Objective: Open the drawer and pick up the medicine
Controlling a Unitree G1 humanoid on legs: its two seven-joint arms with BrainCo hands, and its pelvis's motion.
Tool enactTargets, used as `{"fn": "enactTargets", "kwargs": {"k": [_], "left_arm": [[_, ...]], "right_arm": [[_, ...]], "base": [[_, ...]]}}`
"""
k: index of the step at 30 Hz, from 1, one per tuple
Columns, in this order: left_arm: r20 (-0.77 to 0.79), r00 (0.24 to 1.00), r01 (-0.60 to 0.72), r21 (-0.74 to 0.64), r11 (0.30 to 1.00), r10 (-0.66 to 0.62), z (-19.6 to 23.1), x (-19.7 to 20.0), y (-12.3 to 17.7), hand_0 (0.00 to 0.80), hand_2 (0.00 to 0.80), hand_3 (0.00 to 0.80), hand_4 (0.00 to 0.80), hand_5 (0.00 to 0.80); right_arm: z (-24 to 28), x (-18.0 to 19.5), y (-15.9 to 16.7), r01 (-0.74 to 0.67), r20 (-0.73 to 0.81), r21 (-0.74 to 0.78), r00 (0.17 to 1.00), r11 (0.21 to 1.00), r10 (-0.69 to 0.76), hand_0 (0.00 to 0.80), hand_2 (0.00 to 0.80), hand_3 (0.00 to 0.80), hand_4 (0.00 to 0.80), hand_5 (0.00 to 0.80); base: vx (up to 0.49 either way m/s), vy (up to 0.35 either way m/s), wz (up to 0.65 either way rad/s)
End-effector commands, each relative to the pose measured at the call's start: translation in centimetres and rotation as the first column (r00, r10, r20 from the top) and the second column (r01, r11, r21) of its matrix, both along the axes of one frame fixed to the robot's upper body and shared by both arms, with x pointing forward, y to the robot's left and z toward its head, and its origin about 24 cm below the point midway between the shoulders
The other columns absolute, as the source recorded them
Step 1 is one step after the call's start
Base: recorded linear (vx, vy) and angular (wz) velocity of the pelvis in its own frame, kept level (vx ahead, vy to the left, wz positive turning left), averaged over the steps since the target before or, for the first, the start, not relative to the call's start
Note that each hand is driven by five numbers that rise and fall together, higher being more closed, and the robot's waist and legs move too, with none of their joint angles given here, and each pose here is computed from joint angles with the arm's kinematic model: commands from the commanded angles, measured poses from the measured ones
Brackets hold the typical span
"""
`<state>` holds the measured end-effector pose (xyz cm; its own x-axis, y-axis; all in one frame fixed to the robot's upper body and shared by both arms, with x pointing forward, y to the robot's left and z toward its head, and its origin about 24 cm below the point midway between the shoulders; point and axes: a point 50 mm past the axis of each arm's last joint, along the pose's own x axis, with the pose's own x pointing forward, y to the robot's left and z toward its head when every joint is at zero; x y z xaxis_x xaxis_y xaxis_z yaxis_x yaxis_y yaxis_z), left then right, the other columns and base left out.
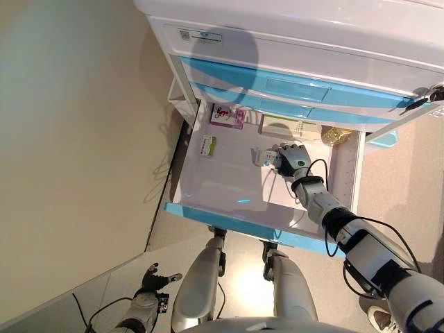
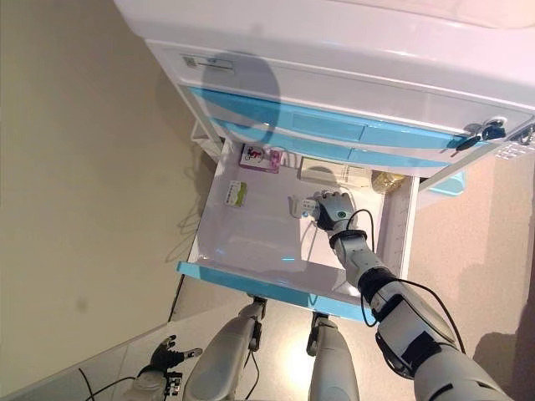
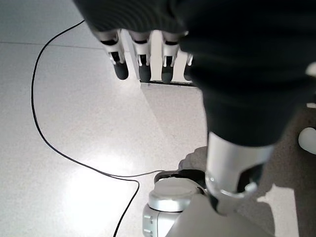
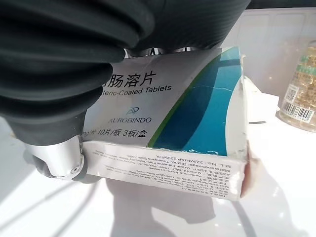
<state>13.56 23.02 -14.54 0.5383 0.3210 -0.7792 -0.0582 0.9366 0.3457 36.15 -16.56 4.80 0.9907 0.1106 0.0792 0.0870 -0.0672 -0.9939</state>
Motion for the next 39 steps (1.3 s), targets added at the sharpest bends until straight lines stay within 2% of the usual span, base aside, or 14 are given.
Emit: {"fn": "enactTargets", "kwargs": {"k": [1, 3, 10, 14, 19, 20, 23, 24, 25, 28, 33, 39], "left_arm": [[-0.029, 0.999, -0.028, 0.008, 1.000, 0.029, -0.2, -0.6, 0.6, 0.000, 0.000, 0.000, 0.000, 0.000], [-0.028, 0.999, -0.030, 0.008, 1.000, 0.030, -0.2, -0.5, 0.7, 0.000, 0.000, 0.000, 0.000, 0.000], [-0.042, 0.997, -0.062, 0.013, 0.998, 0.062, 0.0, -0.7, 1.7, 0.000, 0.000, 0.000, 0.000, 0.000], [-0.060, 0.996, -0.071, 0.023, 0.997, 0.072, 0.0, -1.1, 2.2, 0.000, 0.000, 0.000, 0.000, 0.000], [-0.104, 0.990, -0.087, 0.034, 0.996, 0.090, -0.2, -2.1, 3.1, 0.000, 0.000, 0.000, 0.000, 0.000], [-0.105, 0.990, -0.086, 0.034, 0.996, 0.090, -0.2, -2.2, 3.1, 0.000, 0.000, 0.000, 0.000, 0.000], [-0.137, 0.986, -0.095, 0.038, 0.995, 0.099, -0.2, -3.0, 3.9, 0.000, 0.000, 0.000, 0.000, 0.000], [-0.137, 0.986, -0.094, 0.038, 0.995, 0.099, -0.2, -3.0, 3.9, 0.000, 0.000, 0.000, 0.000, 0.000], [-0.156, 0.982, -0.102, 0.036, 0.994, 0.106, -0.2, -3.6, 4.5, 0.000, 0.000, 0.000, 0.000, 0.000], [-0.181, 0.976, -0.114, 0.033, 0.993, 0.118, -0.2, -4.3, 5.1, 0.000, 0.000, 0.000, 0.000, 0.000], [-0.231, 0.964, -0.126, 0.027, 0.992, 0.129, -0.3, -6.0, 5.9, 0.000, 0.000, 0.000, 0.000, 0.000], [-0.283, 0.950, -0.140, -0.006, 0.990, 0.132, -0.7, -8.0, 5.6, 0.000, 0.000, 0.000, 0.000, 0.000]], "right_arm": [[-0.8, -0.9, -1.1, -0.043, -0.028, -0.108, 0.999, 0.993, 0.040, 0.800, 0.800, 0.800, 0.800, 0.800], [-0.4, -0.8, -1.0, -0.049, -0.015, -0.105, 0.999, 0.993, 0.048, 0.800, 0.800, 0.800, 0.800, 0.800], [4.1, -1.4, 2.0, -0.283, 0.088, -0.072, 0.953, 0.957, 0.288, 0.800, 0.800, 0.800, 0.800, 0.800], [4.8, -2.5, 2.7, -0.363, 0.084, -0.009, 0.928, 0.932, 0.362, 0.800, 0.800, 0.800, 0.800, 0.800], [4.3, -4.3, 3.1, -0.404, 0.001, 0.242, 0.909, 0.882, 0.416, 0.800, 0.800, 0.800, 0.800, 0.800], [4.3, -4.4, 3.1, -0.403, 0.000, 0.243, 0.910, 0.882, 0.416, 0.800, 0.800, 0.800, 0.800, 0.800], [4.8, -5.2, 3.5, -0.405, -0.055, 0.423, 0.881, 0.810, 0.469, 0.800, 0.800, 0.800, 0.800, 0.800], [4.8, -5.2, 3.5, -0.405, -0.055, 0.423, 0.881, 0.811, 0.469, 0.800, 0.800, 0.800, 0.800, 0.800], [5.4, -5.4, 3.6, -0.400, -0.082, 0.504, 0.861, 0.766, 0.503, 0.800, 0.800, 0.800, 0.800, 0.800], [7.2, -5.8, 3.5, -0.415, -0.074, 0.590, 0.827, 0.693, 0.558, 0.800, 0.800, 0.800, 0.800, 0.800], [11.1, -6.9, 2.6, -0.483, -0.051, 0.620, 0.762, 0.618, 0.646, 0.800, 0.800, 0.800, 0.800, 0.800], [16.2, -8.4, 0.2, -0.544, -0.024, 0.578, 0.733, 0.608, 0.680, 0.800, 0.800, 0.800, 0.800, 0.800]], "base": [[0.000, 0.000, 0.00], [0.000, 0.000, 0.00], [0.003, -0.009, 0.00], [0.017, -0.030, -0.09], [0.038, -0.036, -0.06], [0.056, -0.037, -0.06], [0.069, -0.035, -0.06], [0.066, -0.037, -0.12], [0.061, -0.035, -0.11], [0.067, -0.031, -0.13], [0.104, -0.023, -0.09], [0.087, -0.010, -0.03]]}}
